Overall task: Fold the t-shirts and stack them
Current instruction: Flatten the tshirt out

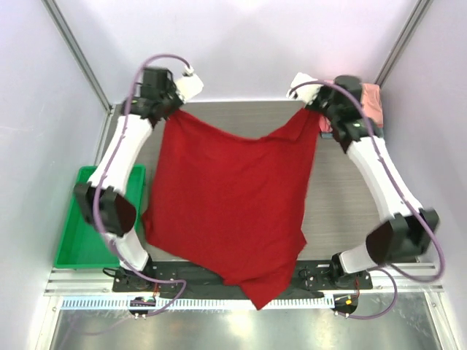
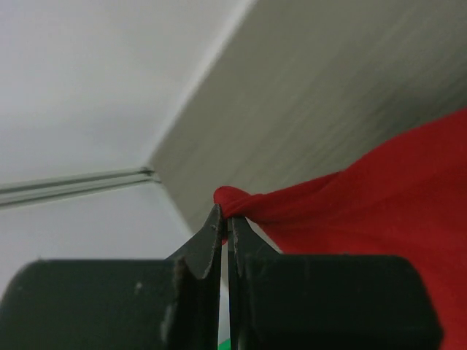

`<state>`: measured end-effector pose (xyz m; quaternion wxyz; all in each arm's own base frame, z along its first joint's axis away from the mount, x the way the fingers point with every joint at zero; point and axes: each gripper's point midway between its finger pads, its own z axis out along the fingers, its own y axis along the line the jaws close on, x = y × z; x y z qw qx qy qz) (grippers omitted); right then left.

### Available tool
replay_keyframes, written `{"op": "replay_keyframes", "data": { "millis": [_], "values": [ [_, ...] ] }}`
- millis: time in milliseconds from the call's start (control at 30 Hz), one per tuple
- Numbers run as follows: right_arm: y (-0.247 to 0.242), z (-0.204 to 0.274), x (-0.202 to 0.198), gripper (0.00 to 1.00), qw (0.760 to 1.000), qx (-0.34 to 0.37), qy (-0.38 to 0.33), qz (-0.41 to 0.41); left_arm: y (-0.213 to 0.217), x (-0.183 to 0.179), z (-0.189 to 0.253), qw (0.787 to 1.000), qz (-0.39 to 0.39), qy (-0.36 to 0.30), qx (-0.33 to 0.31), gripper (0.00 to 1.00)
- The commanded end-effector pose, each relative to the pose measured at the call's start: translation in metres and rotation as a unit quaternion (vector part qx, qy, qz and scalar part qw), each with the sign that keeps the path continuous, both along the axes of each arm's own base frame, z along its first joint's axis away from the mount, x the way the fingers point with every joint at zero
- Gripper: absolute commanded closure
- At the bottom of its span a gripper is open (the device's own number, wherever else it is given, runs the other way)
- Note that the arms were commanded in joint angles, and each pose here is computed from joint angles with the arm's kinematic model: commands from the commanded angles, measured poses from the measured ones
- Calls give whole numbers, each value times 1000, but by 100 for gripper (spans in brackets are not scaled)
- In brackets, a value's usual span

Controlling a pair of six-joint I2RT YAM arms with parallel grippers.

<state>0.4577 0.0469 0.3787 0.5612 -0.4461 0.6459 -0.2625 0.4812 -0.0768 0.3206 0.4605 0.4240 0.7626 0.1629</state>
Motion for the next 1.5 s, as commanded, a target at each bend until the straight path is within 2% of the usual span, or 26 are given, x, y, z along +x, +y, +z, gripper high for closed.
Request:
{"op": "replay_keyframes", "data": {
  "millis": [0,67,133,200,233,300,367,400,433,467,500,567,600,700,833,967,1067,1100,1133,1167,1200,1233,1333,1367,1433,1467],
  "values": [
    [-4,-32,34,99,1000,1,-11,-7,-17,28,-44,999,-14,23,-27,100],
    [-7,-67,53,99,1000,2,17,-19,-22,48,-91,998,-12,58,-21,100],
    [-9,-107,83,99,998,3,51,-32,-22,63,-116,997,-8,73,-19,100],
    [-14,-108,107,99,997,7,46,-54,-21,82,-142,997,2,81,-21,100],
    [-14,-146,126,99,995,-1,78,-62,-19,88,-149,996,10,82,-29,100],
    [-17,-142,153,99,994,0,66,-83,-12,111,-164,996,24,82,-35,100],
    [-17,-184,178,99,991,-10,96,-94,-4,126,-174,995,42,79,-31,100],
    [-17,-164,192,99,992,-7,72,-100,-2,139,-162,997,48,58,-32,100],
    [-17,-166,200,99,992,-6,68,-102,3,147,-183,996,59,68,-23,100],
    [-15,-191,211,99,991,-12,81,-105,7,157,-180,996,67,51,-23,100],
    [-14,-171,223,99,993,-5,54,-109,9,168,-173,997,71,31,-25,100],
    [-10,-181,236,99,992,-3,48,-117,15,187,-170,996,86,-11,-28,100],
    [-8,-157,243,99,993,8,14,-118,18,193,-163,994,97,-31,-35,100],
    [3,-131,249,99,993,39,-27,-109,21,206,-140,989,102,-78,-70,100],
    [13,-132,252,99,994,23,-37,-98,26,212,-143,989,107,-85,-62,100],
    [14,-126,251,99,994,28,-45,-100,28,205,-124,987,113,-95,-70,100],
    [11,-76,239,99,989,58,-82,-108,25,192,-93,983,113,-107,-98,100],
    [10,-61,235,99,987,67,-92,-110,24,180,-51,979,108,-135,-113,100],
    [7,-24,222,99,984,81,-118,-110,24,171,-37,978,107,-137,-119,100],
    [5,-11,214,99,982,94,-124,-111,23,163,-24,976,106,-138,-131,100],
    [3,5,207,99,980,103,-132,-110,23,146,16,972,100,-158,-143,100],
    [1,44,187,99,975,118,-157,-107,19,134,21,975,89,-141,-148,100],
    [2,73,155,99,972,157,-146,-95,16,91,76,971,70,-154,-172,100],
    [-1,107,129,99,967,170,-166,-90,17,81,86,969,71,-156,-178,100],
    [-1,111,109,99,968,182,-150,-84,20,50,120,964,71,-172,-191,100],
    [-1,133,82,99,966,187,-161,-77,15,40,127,963,57,-169,-202,100]
  ]
}}
